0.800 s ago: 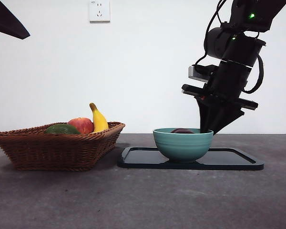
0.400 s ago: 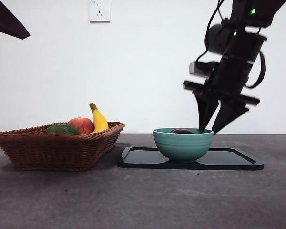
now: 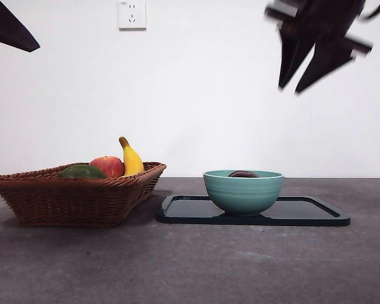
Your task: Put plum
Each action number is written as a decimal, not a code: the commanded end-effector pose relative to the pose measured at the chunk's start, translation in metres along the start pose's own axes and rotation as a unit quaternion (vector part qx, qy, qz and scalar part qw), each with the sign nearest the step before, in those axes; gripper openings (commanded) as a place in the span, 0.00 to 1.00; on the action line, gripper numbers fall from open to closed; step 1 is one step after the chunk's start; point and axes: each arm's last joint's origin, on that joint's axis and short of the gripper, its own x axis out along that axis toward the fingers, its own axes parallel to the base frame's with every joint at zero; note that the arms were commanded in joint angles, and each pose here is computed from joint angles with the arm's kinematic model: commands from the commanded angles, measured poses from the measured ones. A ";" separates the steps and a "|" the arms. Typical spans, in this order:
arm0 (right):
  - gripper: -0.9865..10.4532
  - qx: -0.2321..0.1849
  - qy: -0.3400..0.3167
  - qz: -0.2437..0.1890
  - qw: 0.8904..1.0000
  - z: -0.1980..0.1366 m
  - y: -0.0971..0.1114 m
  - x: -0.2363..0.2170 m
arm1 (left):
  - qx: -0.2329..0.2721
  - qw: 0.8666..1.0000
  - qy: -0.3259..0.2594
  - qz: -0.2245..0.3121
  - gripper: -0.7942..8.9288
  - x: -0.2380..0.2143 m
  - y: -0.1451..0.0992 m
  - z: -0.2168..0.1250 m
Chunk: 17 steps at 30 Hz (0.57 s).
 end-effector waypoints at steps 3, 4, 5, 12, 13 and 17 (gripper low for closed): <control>0.23 -0.028 -0.033 0.026 0.999 -0.003 0.015 -0.043 | 0.006 1.000 -0.003 -0.005 0.53 0.000 -0.001 0.003; 0.23 -0.031 -0.031 0.026 0.999 -0.007 0.016 -0.051 | 0.006 1.000 -0.004 -0.005 0.53 0.000 -0.001 0.003; 0.23 -0.033 -0.027 0.026 0.999 -0.010 0.017 -0.058 | 0.006 1.000 -0.004 -0.005 0.53 0.000 -0.001 0.003; 0.23 -0.045 -0.024 0.040 0.998 -0.037 0.029 -0.098 | 0.006 1.000 -0.004 -0.005 0.53 0.000 -0.001 0.003; 0.23 -0.049 -0.026 0.043 0.998 -0.042 0.031 -0.103 | 0.007 1.000 -0.005 -0.005 0.53 0.000 -0.001 0.003; 0.23 -0.065 -0.028 0.062 0.996 -0.067 0.040 -0.115 | 0.015 1.000 -0.016 -0.004 0.53 -0.001 -0.001 0.006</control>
